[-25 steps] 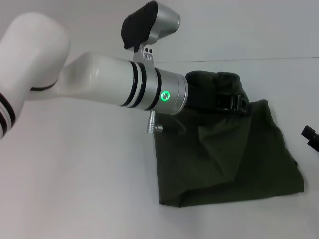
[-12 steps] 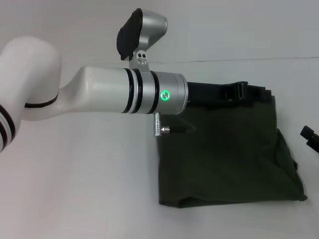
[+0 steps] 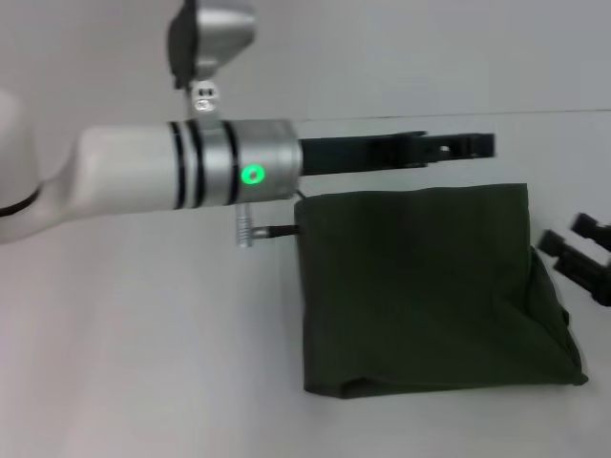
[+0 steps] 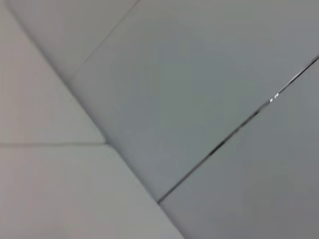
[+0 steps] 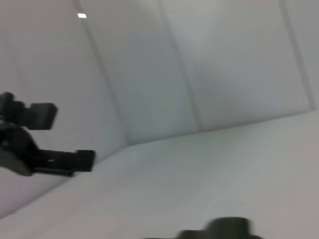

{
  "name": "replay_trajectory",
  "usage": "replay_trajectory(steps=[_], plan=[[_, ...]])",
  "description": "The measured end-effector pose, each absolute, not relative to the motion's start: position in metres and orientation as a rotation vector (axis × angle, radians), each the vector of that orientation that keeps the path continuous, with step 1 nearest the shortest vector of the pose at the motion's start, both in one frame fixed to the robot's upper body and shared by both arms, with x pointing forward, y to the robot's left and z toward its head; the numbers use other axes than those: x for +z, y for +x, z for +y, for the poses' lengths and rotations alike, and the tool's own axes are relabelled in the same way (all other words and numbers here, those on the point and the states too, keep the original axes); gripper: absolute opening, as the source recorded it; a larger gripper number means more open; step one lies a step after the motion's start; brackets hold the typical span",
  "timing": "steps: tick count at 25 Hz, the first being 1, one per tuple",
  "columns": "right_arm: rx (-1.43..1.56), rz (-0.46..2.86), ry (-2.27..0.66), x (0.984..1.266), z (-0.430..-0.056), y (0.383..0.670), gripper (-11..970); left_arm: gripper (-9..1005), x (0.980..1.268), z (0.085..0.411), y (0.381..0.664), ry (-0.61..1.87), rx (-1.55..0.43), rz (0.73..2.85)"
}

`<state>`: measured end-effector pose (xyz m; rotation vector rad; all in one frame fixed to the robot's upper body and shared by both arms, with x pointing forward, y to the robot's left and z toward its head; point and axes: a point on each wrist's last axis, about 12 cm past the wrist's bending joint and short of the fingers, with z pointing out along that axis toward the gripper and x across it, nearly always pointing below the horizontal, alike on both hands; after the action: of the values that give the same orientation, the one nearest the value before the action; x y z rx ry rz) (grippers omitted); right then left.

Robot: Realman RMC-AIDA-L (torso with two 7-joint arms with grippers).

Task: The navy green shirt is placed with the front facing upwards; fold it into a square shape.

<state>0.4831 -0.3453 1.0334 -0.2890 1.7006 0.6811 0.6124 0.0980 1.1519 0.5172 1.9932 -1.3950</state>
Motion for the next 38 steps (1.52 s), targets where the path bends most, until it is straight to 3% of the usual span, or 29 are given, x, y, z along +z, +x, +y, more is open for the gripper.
replay_trajectory(steps=[4, 8, 17, 25, 31, 38], plan=[[0.775, 1.671, -0.431, 1.043, -0.319, 0.503, 725, 909, 1.143, 0.14, 0.611, 0.421, -1.375, 1.925], [0.789, 1.724, -0.481, 1.045, -0.297, 0.529, 721, 912, 1.138, 0.172, 0.607, 0.335, -1.376, 1.876], [0.564, 1.991, -0.461, 1.032, -0.277, 0.58, 714, 917, 1.133, 0.189, 0.599, 0.331, -1.366, 1.835], [0.486, 1.999, -0.431, 1.034, -0.278, 0.591, 714, 916, 1.128, 0.193, 0.592, 0.383, -1.341, 1.81], [0.676, 1.777, -0.406, 1.063, -0.28, 0.584, 714, 917, 1.124, 0.201, 0.586, 0.383, -1.335, 1.808], [0.75, 1.629, -0.377, 1.081, -0.302, 0.565, 715, 916, 1.106, 0.207, 0.585, 0.338, -1.33, 2.184]])
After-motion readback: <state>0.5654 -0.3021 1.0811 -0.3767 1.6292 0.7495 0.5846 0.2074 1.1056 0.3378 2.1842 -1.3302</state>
